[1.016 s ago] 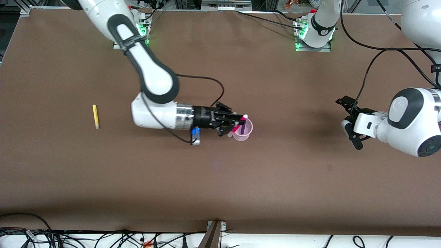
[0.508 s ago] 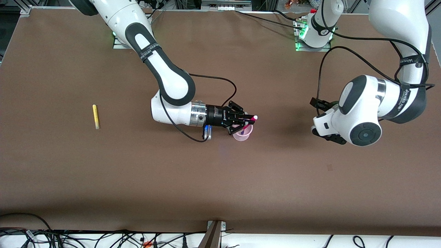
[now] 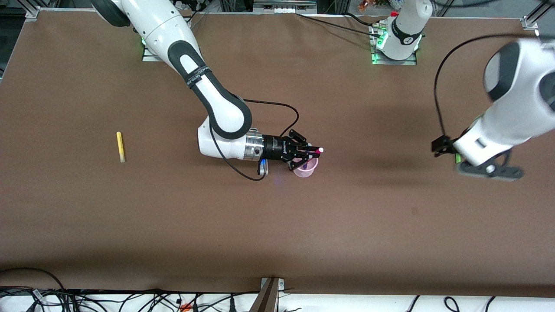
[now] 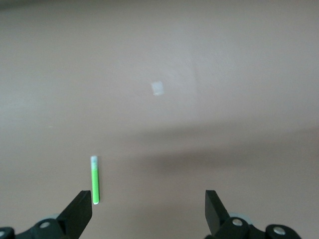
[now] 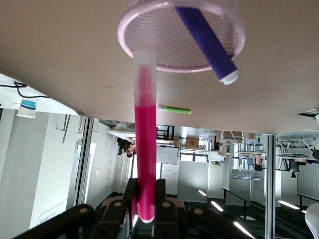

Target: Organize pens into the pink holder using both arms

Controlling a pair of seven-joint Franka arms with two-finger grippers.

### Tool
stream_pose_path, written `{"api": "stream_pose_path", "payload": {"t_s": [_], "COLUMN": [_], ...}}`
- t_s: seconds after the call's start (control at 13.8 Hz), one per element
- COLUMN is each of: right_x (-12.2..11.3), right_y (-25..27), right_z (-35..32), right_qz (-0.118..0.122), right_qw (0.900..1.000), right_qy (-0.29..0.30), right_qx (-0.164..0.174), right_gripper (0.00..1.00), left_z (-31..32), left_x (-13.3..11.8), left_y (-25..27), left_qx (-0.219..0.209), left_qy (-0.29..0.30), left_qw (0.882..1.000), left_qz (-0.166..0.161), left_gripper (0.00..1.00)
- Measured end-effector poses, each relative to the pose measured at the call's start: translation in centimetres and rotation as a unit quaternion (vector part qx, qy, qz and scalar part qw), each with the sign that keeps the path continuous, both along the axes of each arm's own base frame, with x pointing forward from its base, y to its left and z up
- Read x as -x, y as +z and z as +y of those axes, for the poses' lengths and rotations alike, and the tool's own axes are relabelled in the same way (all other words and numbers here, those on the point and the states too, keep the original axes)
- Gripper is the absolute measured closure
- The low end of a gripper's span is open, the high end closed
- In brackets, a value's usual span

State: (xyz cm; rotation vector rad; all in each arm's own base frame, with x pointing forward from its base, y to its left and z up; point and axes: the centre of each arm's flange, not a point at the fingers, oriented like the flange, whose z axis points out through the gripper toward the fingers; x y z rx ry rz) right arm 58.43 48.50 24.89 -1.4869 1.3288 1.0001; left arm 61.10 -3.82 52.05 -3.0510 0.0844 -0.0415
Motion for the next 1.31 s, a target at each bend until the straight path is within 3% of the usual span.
{"api": "stream_pose_path", "payload": {"t_s": [0.15, 0.29, 0.51, 0.73, 0.8, 1.02, 1.23, 1.31], "right_x": [0.1, 0.2, 0.4, 0.4, 0.3, 0.1, -0.8, -1.6], "right_y": [-0.7, -1.8, -3.7, -4.4, -4.3, -4.2, -3.7, -3.4], "right_z": [0.0, -0.1, -0.3, -0.5, -0.5, -0.6, -1.4, -2.2], "right_qz": [0.0, -0.005, -0.006, -0.012, -0.017, -0.035, -0.071, -0.089], "right_qw": [1.0, 1.0, 1.0, 1.0, 1.0, 0.999, 0.997, 0.996], "right_qy": [0.001, 0.004, 0.008, 0.009, 0.01, 0.014, 0.016, 0.019], "right_qx": [0.003, 0.006, 0.013, 0.015, 0.015, 0.015, 0.016, 0.025], "right_gripper": [0.82, 0.82, 0.82, 0.82, 0.78, 0.49, 0.18, 0.18], "left_z": [1.0, 0.7, 0.3, -0.1, 0.0, 0.2, 0.0, -0.2], "left_x": [2.8, 5.0, 7.0, 7.1, 7.1, 7.1, 7.1, 7.2], "left_y": [3.3, 5.6, 5.9, 5.7, 5.7, 5.7, 5.7, 5.7], "left_qx": [0.02, 0.025, 0.019, 0.019, 0.019, 0.019, 0.018, 0.018], "left_qy": [0.046, 0.055, 0.06, 0.059, 0.06, 0.062, 0.06, 0.059], "left_qw": [0.998, 0.997, 0.998, 0.998, 0.998, 0.998, 0.998, 0.998], "left_qz": [-0.028, -0.041, 0.001, 0.005, 0.006, 0.007, 0.008, 0.009], "left_gripper": [0.0, 0.0, 0.0, 0.0, 0.0, 0.0, 0.0, 0.0]}}
